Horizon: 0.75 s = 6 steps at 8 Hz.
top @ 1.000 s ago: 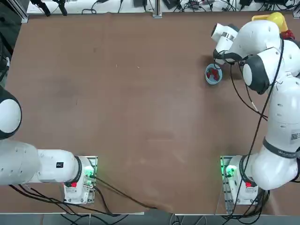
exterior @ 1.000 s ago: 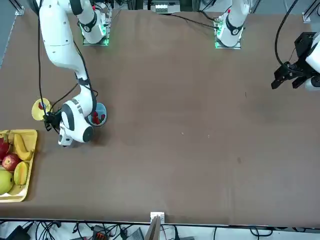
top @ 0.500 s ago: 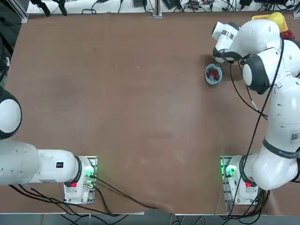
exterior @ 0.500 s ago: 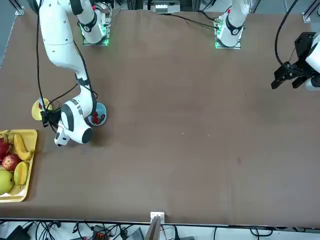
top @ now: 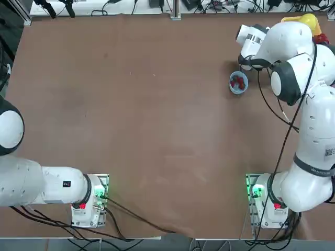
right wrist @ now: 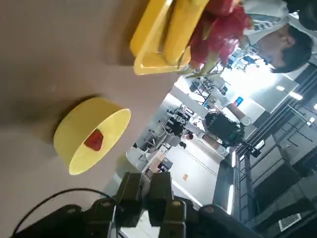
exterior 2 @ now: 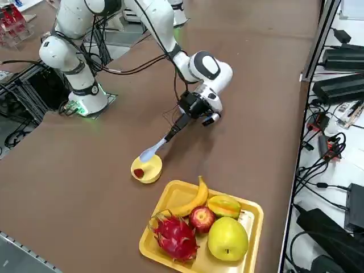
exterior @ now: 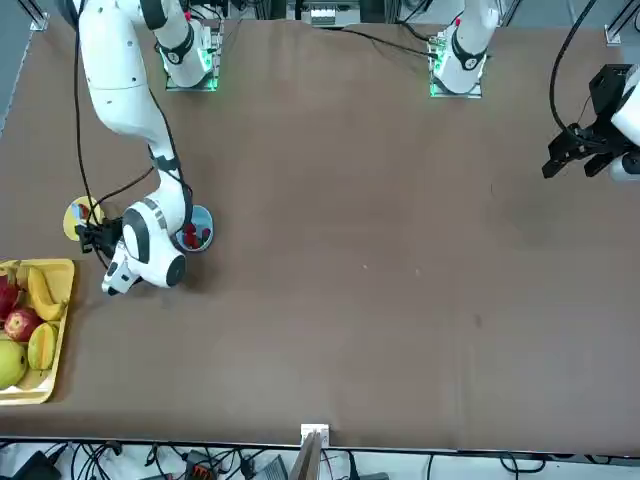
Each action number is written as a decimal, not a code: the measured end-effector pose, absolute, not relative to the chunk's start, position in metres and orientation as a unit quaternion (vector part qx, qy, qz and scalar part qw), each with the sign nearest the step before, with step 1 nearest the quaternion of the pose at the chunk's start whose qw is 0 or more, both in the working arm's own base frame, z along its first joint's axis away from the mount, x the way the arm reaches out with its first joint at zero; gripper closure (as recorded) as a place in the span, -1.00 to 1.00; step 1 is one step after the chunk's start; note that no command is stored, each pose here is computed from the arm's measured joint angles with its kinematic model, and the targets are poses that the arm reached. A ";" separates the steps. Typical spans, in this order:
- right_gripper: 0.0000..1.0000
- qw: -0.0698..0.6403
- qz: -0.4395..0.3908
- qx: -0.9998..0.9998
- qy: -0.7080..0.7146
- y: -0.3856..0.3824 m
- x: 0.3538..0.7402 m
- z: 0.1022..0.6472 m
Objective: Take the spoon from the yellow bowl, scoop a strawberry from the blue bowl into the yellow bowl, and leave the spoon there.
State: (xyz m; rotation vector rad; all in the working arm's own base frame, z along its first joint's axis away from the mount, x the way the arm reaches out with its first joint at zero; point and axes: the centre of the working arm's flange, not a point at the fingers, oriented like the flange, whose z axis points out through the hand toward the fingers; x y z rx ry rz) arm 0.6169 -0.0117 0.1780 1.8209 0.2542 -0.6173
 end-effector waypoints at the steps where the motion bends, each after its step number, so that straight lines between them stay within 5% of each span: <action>1: 0.78 0.575 -0.236 0.779 0.086 -0.011 0.619 0.177; 6: 0.78 0.596 -0.148 0.789 0.002 -0.009 0.620 0.160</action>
